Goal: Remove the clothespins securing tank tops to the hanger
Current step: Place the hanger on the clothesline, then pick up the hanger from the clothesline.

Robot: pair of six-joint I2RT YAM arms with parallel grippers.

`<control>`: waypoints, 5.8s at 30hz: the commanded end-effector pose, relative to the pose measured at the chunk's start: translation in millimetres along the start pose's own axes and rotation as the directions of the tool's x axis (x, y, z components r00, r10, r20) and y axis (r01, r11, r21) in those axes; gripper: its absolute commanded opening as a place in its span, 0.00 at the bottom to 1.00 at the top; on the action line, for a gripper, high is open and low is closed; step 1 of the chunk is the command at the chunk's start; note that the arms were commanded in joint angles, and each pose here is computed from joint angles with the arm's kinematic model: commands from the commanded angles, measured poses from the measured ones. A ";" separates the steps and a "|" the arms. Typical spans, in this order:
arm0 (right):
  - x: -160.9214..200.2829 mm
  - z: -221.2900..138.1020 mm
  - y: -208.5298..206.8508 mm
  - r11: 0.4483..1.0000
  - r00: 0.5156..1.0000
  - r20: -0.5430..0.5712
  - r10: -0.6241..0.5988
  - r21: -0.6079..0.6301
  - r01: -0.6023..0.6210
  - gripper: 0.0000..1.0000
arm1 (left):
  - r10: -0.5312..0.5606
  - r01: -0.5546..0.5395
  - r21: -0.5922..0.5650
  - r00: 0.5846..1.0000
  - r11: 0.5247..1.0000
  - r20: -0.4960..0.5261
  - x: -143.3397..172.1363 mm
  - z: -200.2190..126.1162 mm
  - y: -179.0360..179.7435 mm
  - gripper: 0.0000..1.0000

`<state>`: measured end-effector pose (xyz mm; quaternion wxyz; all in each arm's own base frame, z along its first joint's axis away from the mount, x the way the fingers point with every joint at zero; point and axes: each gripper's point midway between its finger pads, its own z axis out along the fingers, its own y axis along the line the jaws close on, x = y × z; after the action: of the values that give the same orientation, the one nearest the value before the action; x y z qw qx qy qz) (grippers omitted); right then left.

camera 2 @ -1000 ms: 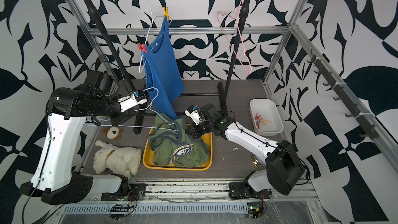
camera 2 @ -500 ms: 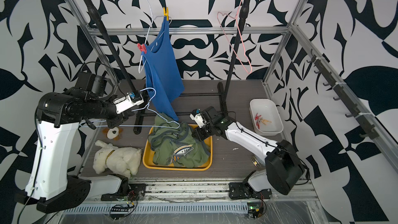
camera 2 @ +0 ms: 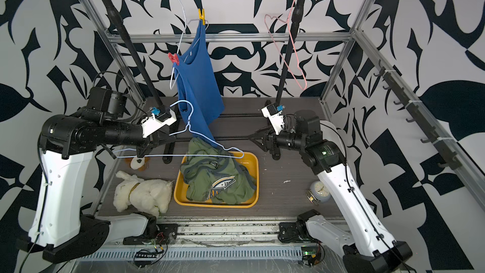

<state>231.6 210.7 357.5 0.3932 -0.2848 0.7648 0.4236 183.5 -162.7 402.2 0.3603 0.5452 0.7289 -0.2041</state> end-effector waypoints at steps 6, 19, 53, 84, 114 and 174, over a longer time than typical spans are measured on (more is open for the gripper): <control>6.4 -7.4 32.4 0.987 0.996 -0.085 -0.006 -0.162 -0.008 0.44 | 0.018 -0.025 0.068 0.995 0.997 0.102 -23.2 -4.4 -10.6 0.00; 23.6 -11.9 44.7 0.972 0.992 -0.122 0.030 -0.228 -0.057 0.46 | 0.032 -0.043 0.081 0.991 0.996 0.131 -37.1 4.1 1.5 0.00; 28.1 -6.0 58.1 0.983 0.973 -0.222 -0.065 -0.182 0.024 0.00 | 0.104 -0.111 0.078 0.990 0.991 0.096 -46.6 22.3 4.2 0.18; 51.7 -61.2 37.4 0.984 0.959 -0.282 0.002 0.172 0.049 0.00 | 0.083 0.174 -0.754 0.954 0.634 0.289 -123.9 -90.2 157.6 0.84; -117.9 -84.2 -30.3 0.776 0.965 0.202 -0.167 0.630 0.002 0.00 | -0.005 0.233 -0.895 0.968 0.379 0.250 -70.3 -152.2 162.0 0.90; -164.8 -67.5 -57.3 0.743 0.913 0.357 -0.195 0.661 -0.101 0.51 | -0.265 0.406 -0.746 0.913 0.527 0.310 -9.5 -24.8 263.6 0.90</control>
<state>358.3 158.2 465.3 0.5828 -0.0792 0.7950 0.1487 421.7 -57.1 445.3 0.5661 0.1525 0.8075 0.0648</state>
